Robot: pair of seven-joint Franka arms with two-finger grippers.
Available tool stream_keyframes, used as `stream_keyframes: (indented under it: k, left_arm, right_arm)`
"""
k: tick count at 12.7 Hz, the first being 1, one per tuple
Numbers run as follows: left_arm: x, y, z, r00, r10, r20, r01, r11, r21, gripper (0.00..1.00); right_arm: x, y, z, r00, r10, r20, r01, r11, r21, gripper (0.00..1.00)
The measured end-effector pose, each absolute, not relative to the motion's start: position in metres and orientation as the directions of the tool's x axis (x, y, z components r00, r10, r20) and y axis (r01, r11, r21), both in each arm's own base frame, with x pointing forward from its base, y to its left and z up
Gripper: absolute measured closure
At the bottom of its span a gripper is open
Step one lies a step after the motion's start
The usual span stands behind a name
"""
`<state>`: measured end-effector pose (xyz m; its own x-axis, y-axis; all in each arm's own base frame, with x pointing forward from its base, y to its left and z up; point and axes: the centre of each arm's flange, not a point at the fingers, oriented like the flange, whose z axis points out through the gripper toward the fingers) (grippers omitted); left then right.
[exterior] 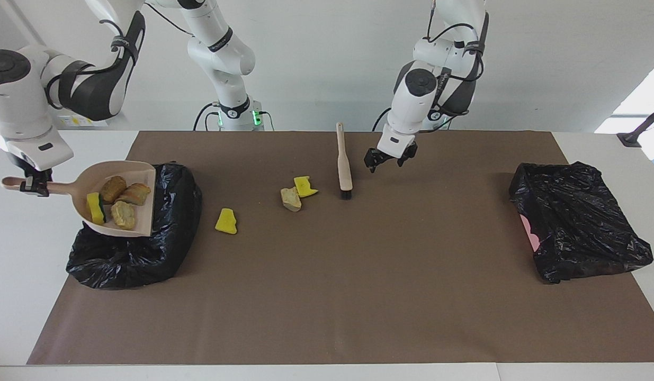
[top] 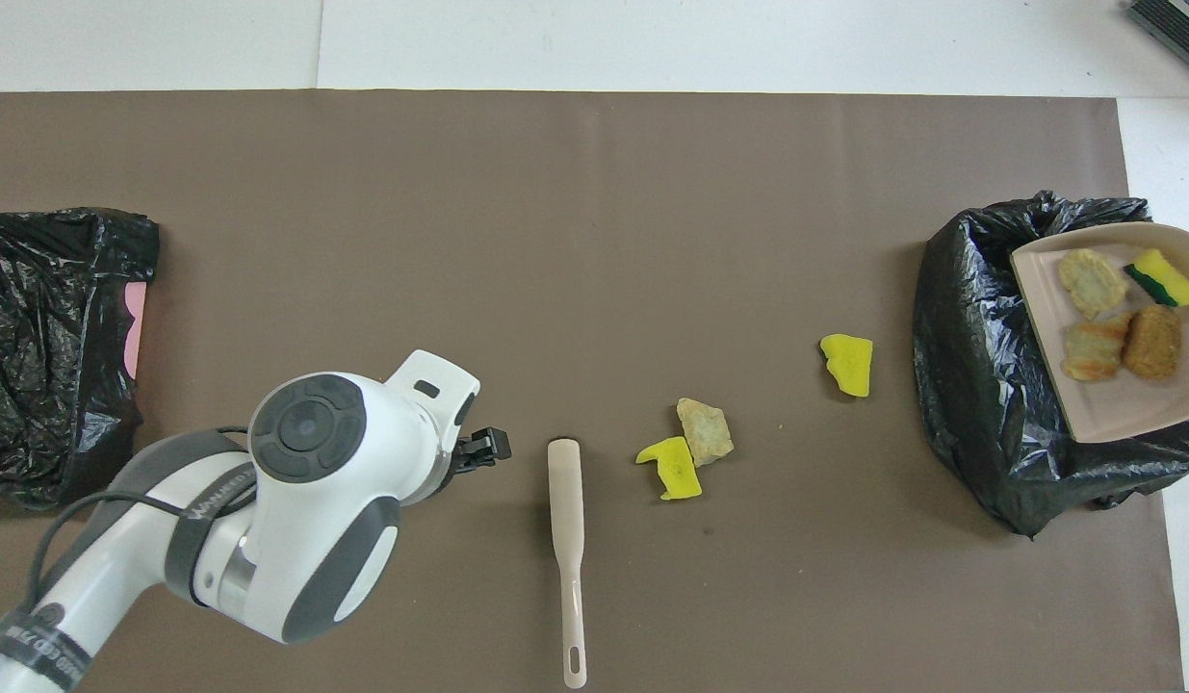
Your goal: Sweep and dump trash in bin
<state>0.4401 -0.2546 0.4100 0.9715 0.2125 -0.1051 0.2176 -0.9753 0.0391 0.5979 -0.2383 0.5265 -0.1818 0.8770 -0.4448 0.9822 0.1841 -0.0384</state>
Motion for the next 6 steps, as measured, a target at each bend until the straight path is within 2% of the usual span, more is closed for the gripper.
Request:
stream_keyframes:
  k: [6]
  left_arm:
    - [0.473,-0.128,0.439,0.988,0.113,-0.105,0.114,-0.993,0.006,0.0]
  right_arm:
    - [0.587,-0.233,0.523,-0.285,0.753,-0.593,0.953,0.289,-0.091,0.67]
